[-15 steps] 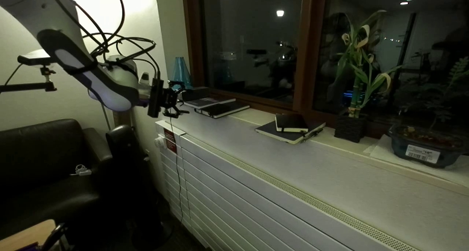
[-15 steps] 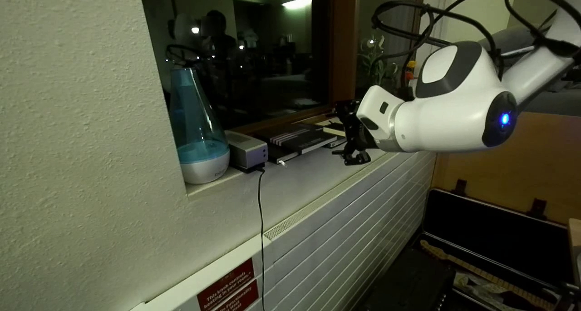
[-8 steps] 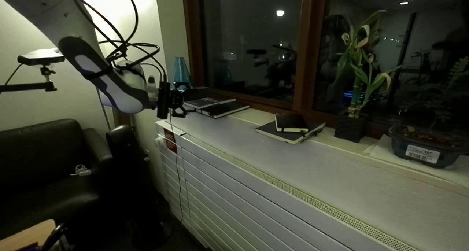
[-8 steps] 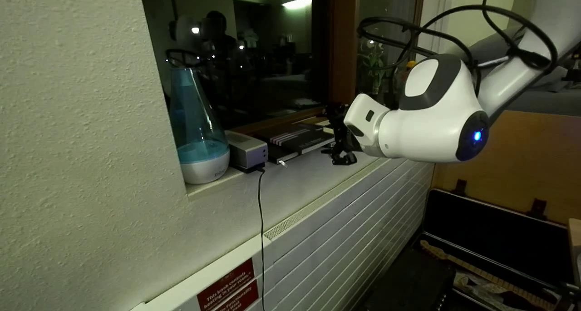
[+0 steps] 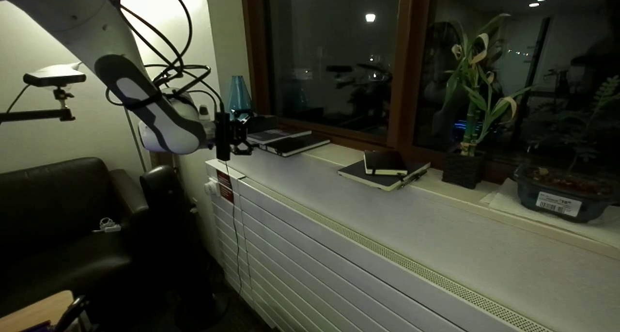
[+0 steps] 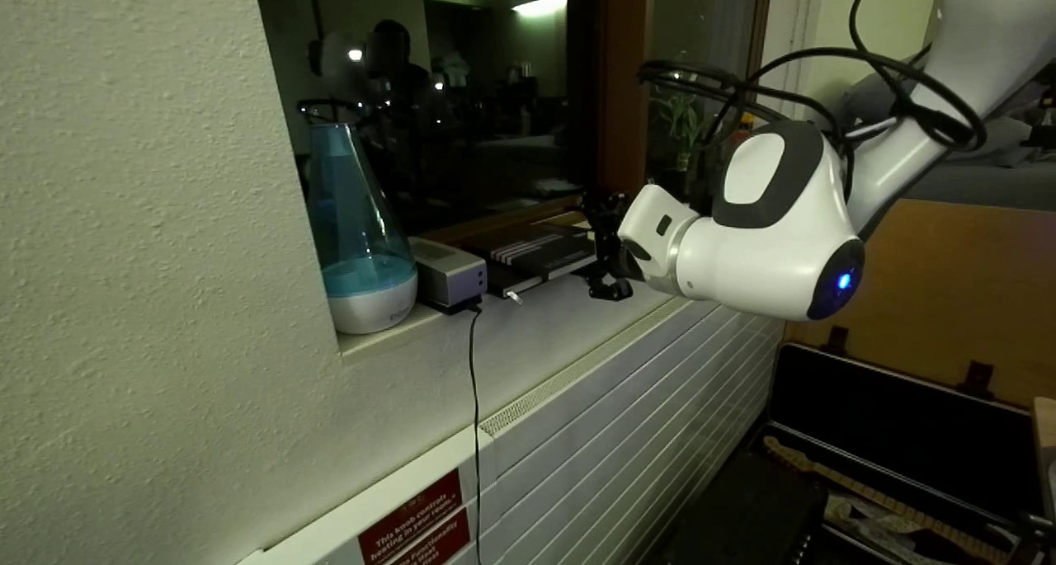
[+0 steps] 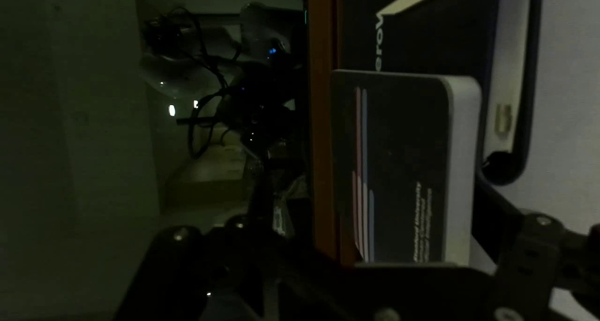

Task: Change the position of the object

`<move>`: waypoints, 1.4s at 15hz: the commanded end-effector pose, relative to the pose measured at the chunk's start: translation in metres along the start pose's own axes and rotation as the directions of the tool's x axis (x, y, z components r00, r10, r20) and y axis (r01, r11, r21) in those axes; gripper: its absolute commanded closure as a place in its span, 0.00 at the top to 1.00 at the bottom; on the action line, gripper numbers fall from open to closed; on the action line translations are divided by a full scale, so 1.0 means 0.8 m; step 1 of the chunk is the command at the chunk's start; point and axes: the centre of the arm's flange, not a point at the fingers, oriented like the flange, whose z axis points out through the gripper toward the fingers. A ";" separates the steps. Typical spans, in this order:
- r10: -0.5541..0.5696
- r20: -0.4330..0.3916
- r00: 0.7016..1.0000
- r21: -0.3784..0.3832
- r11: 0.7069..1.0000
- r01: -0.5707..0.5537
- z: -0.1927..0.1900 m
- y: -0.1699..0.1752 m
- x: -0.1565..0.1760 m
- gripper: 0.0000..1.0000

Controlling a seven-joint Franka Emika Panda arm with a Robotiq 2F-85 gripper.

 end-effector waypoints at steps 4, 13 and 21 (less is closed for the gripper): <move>0.000 -0.021 1.000 -0.082 0.997 -0.002 0.010 -0.015 -0.004 0.74; -0.002 -0.010 1.000 -0.103 0.995 0.001 0.012 -0.017 -0.003 0.15; 0.013 -0.002 1.000 -0.095 0.995 -0.013 0.007 -0.009 -0.006 0.03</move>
